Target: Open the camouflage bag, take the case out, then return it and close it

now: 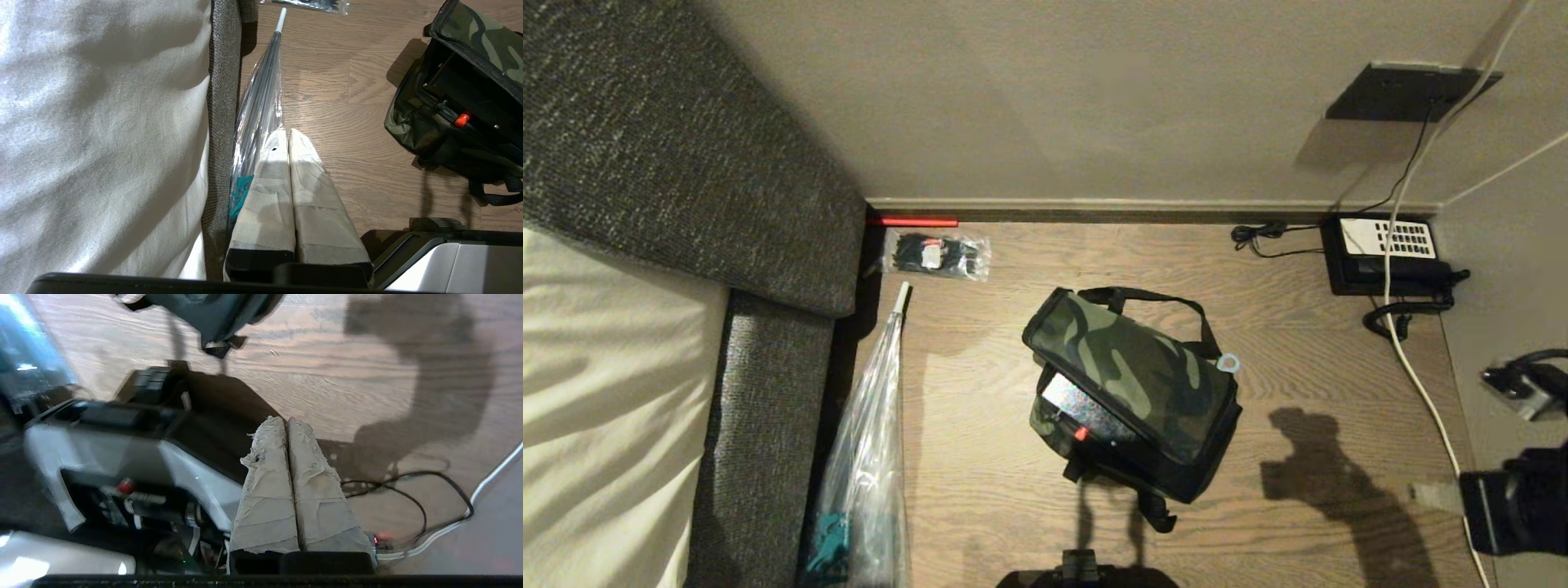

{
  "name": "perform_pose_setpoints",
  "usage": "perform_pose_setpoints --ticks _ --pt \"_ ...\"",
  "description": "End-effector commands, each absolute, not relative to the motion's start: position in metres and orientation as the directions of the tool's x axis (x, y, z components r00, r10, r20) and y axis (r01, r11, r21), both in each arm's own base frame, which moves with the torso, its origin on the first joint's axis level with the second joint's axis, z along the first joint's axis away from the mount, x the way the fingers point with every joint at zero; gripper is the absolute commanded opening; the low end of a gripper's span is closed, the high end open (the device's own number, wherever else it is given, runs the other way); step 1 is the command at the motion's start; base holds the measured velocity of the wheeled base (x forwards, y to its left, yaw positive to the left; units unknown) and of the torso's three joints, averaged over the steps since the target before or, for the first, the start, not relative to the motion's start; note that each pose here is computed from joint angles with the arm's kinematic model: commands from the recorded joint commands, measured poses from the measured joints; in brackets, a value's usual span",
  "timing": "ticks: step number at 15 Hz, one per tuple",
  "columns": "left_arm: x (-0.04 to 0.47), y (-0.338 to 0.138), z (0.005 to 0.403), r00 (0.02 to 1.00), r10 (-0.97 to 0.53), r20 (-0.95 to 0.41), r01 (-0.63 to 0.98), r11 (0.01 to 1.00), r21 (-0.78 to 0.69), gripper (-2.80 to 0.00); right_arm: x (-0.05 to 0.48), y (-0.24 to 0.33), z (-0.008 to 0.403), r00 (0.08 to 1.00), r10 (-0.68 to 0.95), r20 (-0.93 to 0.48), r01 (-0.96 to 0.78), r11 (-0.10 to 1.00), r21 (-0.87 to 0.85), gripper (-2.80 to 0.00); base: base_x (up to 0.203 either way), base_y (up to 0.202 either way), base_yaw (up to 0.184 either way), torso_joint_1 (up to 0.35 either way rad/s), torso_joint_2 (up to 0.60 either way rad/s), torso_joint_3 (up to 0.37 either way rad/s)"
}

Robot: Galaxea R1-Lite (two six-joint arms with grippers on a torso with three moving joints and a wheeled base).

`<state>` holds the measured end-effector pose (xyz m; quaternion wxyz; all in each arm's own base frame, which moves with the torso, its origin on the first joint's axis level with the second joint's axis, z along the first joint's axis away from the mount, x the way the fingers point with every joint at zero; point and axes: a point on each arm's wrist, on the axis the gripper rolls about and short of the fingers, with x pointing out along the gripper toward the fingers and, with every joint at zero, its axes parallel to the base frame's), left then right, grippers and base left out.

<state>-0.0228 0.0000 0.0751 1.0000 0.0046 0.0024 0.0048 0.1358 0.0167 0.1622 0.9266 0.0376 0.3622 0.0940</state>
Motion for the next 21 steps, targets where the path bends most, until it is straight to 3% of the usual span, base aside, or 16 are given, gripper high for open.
perform_pose_setpoints --ticks 1,4,8,11,21 --pt "-0.023 0.000 0.074 1.000 0.012 -0.006 -0.011 1.000 0.008 -2.80 0.057 0.007 0.173 0.870 0.196 -0.452 -0.174 0.981 0.089 -2.80 0.000 0.000 0.000 0.000 0.00 0.000" --pt "-0.023 0.000 0.075 1.000 0.011 -0.005 -0.011 1.000 0.012 -2.80 -0.007 0.002 0.141 0.955 0.119 -0.271 -0.134 0.990 -0.038 -2.80 0.000 0.000 0.000 0.000 0.00 0.000" --pt "-0.023 0.000 0.074 1.000 0.011 -0.006 -0.011 1.000 0.010 -2.80 -0.018 0.001 0.074 0.990 0.032 -0.138 -0.045 0.994 -0.095 -2.80 0.000 0.000 0.000 0.000 0.00 0.000" --pt "-0.023 0.000 0.075 1.000 0.011 -0.005 -0.011 1.000 0.008 -2.80 -0.020 0.000 0.076 0.999 0.000 -0.034 -0.001 1.000 -0.025 -2.80 0.000 0.000 0.000 0.000 0.00 0.000" --pt "-0.023 0.000 0.074 1.000 0.011 -0.013 -0.011 1.000 0.014 -2.80 -0.020 0.000 0.077 1.000 0.000 -0.029 0.000 1.000 -0.015 -2.80 0.000 0.000 0.000 0.000 0.00 0.000"
